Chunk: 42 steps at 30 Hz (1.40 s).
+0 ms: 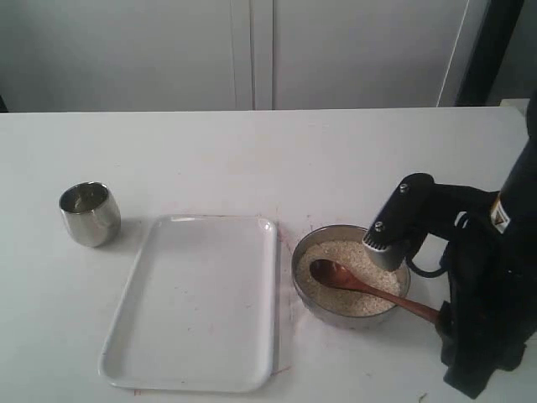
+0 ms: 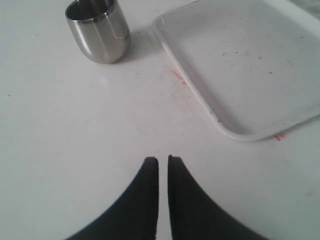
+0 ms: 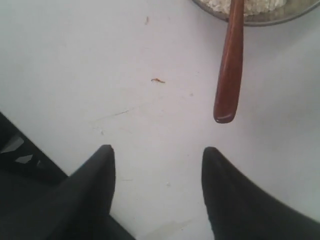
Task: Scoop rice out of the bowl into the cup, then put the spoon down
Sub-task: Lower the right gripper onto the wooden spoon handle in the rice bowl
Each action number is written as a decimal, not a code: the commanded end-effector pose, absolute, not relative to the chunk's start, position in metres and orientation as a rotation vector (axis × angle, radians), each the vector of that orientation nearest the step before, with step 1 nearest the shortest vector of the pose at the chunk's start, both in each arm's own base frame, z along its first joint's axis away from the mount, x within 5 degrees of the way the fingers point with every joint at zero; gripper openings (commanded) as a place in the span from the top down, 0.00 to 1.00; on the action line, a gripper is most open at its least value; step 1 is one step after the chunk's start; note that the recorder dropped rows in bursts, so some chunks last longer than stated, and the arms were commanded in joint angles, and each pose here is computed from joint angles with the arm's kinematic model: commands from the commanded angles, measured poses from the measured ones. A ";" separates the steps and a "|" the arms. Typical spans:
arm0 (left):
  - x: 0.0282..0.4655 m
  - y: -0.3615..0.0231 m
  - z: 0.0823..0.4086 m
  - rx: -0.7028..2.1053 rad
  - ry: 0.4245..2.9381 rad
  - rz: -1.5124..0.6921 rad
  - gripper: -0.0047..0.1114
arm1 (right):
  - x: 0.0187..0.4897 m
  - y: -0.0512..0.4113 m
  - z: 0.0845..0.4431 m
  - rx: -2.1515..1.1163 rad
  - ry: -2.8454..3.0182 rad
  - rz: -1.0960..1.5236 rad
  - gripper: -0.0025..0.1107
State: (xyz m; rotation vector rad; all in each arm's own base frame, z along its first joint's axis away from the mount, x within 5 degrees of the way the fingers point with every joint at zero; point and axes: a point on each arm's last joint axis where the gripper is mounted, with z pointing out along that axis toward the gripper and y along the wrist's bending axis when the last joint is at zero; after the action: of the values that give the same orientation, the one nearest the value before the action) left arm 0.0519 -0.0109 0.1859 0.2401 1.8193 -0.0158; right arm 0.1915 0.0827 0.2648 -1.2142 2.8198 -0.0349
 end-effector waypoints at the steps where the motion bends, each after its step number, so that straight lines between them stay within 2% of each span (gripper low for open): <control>1: 0.052 -0.011 0.184 0.236 1.824 -0.023 0.84 | 0.202 0.082 0.254 -1.205 2.842 -0.122 0.53; 9: 0.052 -0.011 0.184 0.236 1.824 -0.023 0.84 | 0.215 0.089 0.244 -1.191 2.787 -0.113 0.44; 20: 0.052 -0.011 0.184 0.236 1.824 -0.023 0.84 | 0.235 0.088 0.220 -1.224 2.805 -0.256 0.44; 35: 0.052 -0.011 0.184 0.236 1.824 -0.023 0.84 | 0.245 0.092 0.201 -1.267 2.825 -0.279 0.45; 42: 0.052 -0.011 0.184 0.236 1.824 -0.023 0.84 | 0.246 0.092 0.199 -1.273 2.835 -0.280 0.51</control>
State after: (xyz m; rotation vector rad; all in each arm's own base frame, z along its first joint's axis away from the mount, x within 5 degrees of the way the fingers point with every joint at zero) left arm 0.0519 -0.0109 0.1859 0.2401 1.8193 -0.0158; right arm 0.2457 0.0920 0.1989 -1.2693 2.8370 -0.2700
